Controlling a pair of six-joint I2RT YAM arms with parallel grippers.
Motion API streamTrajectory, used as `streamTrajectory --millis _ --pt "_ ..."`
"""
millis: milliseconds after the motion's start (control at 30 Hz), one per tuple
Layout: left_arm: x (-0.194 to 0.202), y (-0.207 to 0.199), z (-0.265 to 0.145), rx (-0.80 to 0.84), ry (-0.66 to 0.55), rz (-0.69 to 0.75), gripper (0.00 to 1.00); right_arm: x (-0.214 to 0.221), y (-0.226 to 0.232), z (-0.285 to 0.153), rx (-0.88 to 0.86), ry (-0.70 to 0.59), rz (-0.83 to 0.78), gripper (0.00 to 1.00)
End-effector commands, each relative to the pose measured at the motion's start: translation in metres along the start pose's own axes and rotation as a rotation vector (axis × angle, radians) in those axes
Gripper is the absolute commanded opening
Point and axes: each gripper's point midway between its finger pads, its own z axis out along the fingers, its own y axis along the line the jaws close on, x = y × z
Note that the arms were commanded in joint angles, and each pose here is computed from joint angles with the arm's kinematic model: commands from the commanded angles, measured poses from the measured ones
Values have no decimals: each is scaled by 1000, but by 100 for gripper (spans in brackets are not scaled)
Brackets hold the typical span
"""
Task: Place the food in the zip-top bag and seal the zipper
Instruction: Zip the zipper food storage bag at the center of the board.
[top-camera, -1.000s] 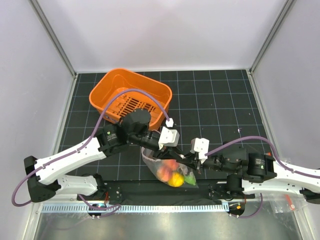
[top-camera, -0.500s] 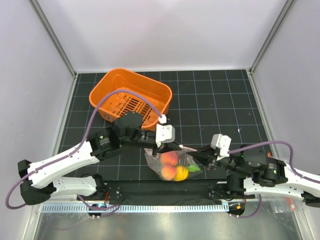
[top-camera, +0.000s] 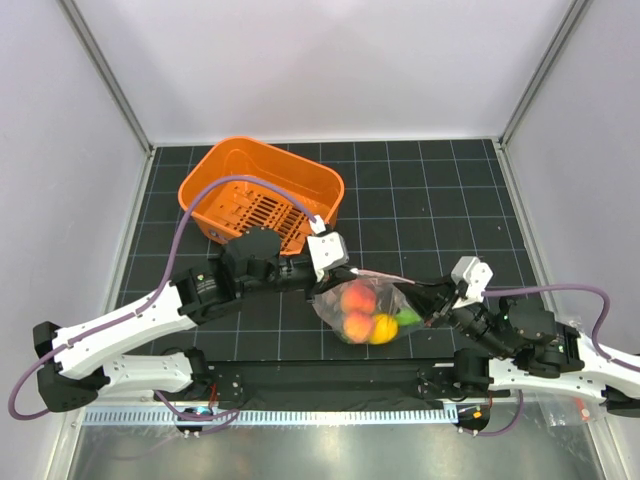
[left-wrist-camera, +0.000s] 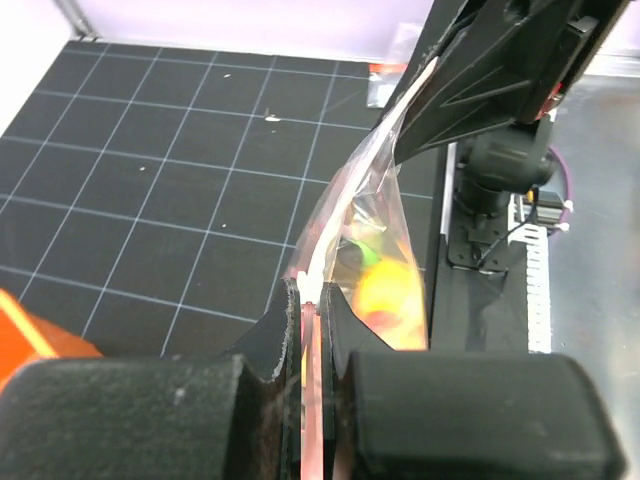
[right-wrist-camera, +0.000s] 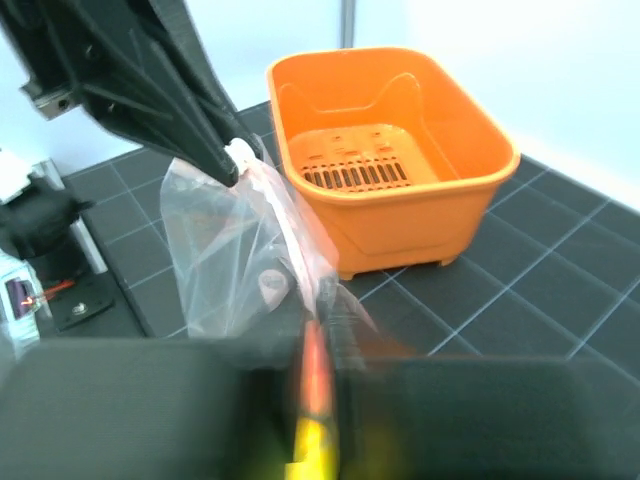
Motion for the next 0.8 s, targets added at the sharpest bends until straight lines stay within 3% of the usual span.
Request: streamTrajectory --millis 0,100,400,633,733,767 --pt "7 21 -4 -109 29 -12 0 -33 -14 1 88 -113 80 27" --pt "11 20 1 -99 46 -13 0 -25 1 12 33 -72 47 59" --pt "14 10 -2 -42 56 12 0 -14 34 33 -113 50 -83 75" --pt "21 -10 1 82 95 15 0 0 33 56 -55 145 -178 74" --pt "20 -14 0 107 101 14 0 2 30 58 -35 157 -190 62" --pt "20 -14 0 105 99 16 0 2 28 57 -29 158 -191 46"
